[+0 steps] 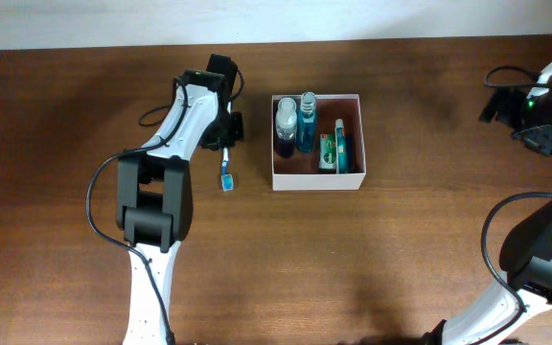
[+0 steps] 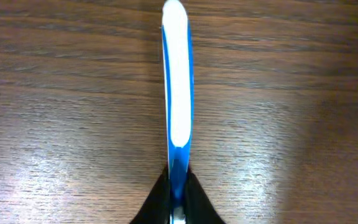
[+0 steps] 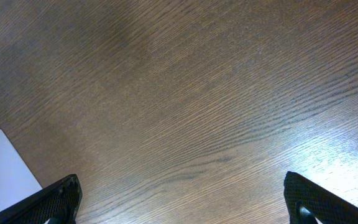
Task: Pack container
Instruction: 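Lower the left gripper and close it on the toothbrush handle, then lift the toothbrush and carry it right over the pink box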
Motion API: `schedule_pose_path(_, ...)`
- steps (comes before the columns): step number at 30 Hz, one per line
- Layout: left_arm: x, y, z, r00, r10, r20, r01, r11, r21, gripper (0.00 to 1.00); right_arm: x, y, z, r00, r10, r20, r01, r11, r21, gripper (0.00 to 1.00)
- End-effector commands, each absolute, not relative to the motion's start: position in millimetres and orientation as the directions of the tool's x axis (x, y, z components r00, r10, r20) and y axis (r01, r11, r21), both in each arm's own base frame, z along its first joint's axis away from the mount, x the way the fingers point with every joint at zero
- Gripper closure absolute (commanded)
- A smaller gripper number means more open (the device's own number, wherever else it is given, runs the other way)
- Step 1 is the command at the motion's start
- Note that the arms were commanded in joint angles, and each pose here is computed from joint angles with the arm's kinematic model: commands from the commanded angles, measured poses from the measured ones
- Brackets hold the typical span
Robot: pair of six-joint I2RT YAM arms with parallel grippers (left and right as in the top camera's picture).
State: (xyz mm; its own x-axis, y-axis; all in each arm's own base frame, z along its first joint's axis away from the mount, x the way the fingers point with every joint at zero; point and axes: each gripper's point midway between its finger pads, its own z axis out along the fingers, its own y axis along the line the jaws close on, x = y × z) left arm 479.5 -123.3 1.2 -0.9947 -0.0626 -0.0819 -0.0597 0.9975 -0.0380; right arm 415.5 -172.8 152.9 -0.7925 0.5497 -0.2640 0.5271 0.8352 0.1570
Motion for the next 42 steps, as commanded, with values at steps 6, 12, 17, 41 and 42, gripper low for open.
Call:
schedule_pose_path(6, 474, -116, -25, -0.997, -0.072, -0.027, -0.071, 0.997, -0.028, 0.99, 418, -175, 158, -0.783, 0.557, -0.278, 0.535, 0.830, 0.157, 0.01)
schedule_pose_path(12, 499, -98, 21, -0.989, -0.119, -0.088, -0.116, 0.992, -0.048, 0.99, 418, -175, 158, -0.783, 0.557, -0.278, 0.535, 0.830, 0.157, 0.01)
schedule_pose_path(17, 526, -87, 95, -0.966, -0.143, -0.216, -0.128, 0.988, -0.085, 0.99, 418, -175, 158, -0.783, 0.557, -0.278, 0.535, 0.830, 0.157, 0.01)
schedule_pose_path(41, 476, -262, 312, -0.672, 0.218, -0.708, 0.318, 0.948, -0.010, 0.99, 418, -175, 158, -0.783, 0.557, -0.278, 0.535, 0.830, 0.157, 0.01)
schedule_pose_path(42, 475, -262, 316, -0.658, 0.221, -0.720, 0.304, 0.953, 0.015, 0.99, 418, -175, 158, -0.783, 0.557, -0.278, 0.535, 0.830, 0.157, 0.01)
